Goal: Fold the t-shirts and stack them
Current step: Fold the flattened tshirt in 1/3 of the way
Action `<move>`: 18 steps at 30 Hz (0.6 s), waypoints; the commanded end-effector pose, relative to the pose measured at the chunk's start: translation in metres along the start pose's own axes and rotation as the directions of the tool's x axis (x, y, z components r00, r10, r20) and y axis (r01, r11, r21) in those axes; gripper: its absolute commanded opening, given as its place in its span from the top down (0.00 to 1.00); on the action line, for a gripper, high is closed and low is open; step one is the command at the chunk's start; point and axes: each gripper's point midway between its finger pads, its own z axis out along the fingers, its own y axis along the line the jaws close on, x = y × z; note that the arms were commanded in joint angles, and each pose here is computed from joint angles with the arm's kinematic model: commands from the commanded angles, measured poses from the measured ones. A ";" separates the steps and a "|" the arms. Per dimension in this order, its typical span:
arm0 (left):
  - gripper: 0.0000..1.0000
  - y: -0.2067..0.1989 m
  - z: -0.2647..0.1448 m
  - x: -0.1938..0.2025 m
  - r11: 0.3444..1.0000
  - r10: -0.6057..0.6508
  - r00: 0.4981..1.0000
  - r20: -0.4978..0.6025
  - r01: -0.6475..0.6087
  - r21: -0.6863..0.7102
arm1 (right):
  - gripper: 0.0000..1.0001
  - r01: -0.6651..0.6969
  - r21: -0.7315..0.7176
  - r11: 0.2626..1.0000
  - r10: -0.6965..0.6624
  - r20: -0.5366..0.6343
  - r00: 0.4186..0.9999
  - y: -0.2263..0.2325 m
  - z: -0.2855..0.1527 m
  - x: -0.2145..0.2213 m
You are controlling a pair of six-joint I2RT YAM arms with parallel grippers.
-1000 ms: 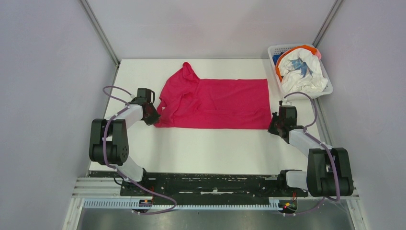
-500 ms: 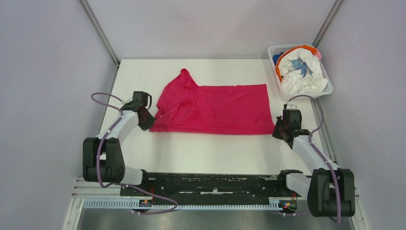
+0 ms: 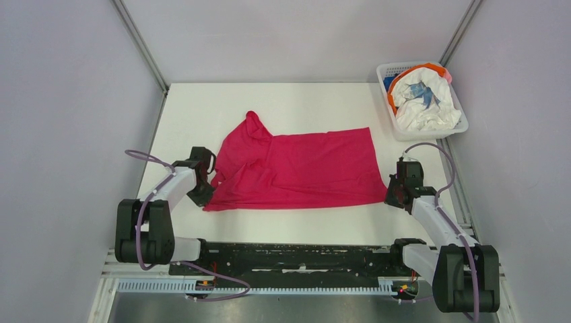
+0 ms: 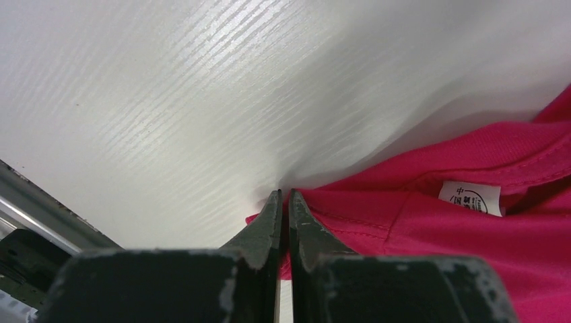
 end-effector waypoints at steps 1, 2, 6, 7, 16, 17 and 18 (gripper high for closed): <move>0.92 0.020 -0.006 -0.023 0.994 -0.052 0.990 0.130 0.063 -0.085 | 1.00 -0.005 0.116 0.993 0.000 0.046 0.999 -0.023 -0.008 -0.009; 0.92 0.020 -0.007 -0.024 0.994 -0.058 0.988 0.140 0.070 -0.082 | 1.00 -0.007 0.103 0.995 0.002 0.053 0.999 -0.021 -0.008 -0.010; 0.90 0.015 -0.012 -0.024 0.997 -0.067 0.988 0.139 0.073 -0.039 | 1.00 0.001 0.053 0.999 -0.003 0.031 1.000 -0.012 -0.006 -0.003; 0.89 0.011 -0.012 -0.023 0.997 -0.065 0.989 0.132 0.068 -0.021 | 1.00 0.001 0.025 1.000 -0.002 0.023 1.000 -0.008 -0.004 0.000; 0.45 0.003 -0.016 -0.002 0.996 -0.063 0.994 0.084 0.058 0.064 | 0.51 -0.026 -0.075 0.997 0.027 0.008 1.000 0.009 -0.006 0.011; 0.36 0.001 -0.023 -0.007 0.994 -0.074 0.992 0.099 0.066 0.085 | 0.36 -0.021 -0.078 0.997 0.023 0.027 0.999 0.009 -0.009 0.004; 0.26 -0.001 -0.030 -0.013 0.992 -0.088 0.989 0.116 0.076 0.104 | 0.22 -0.017 -0.073 0.997 0.021 0.044 0.999 0.009 -0.012 -0.003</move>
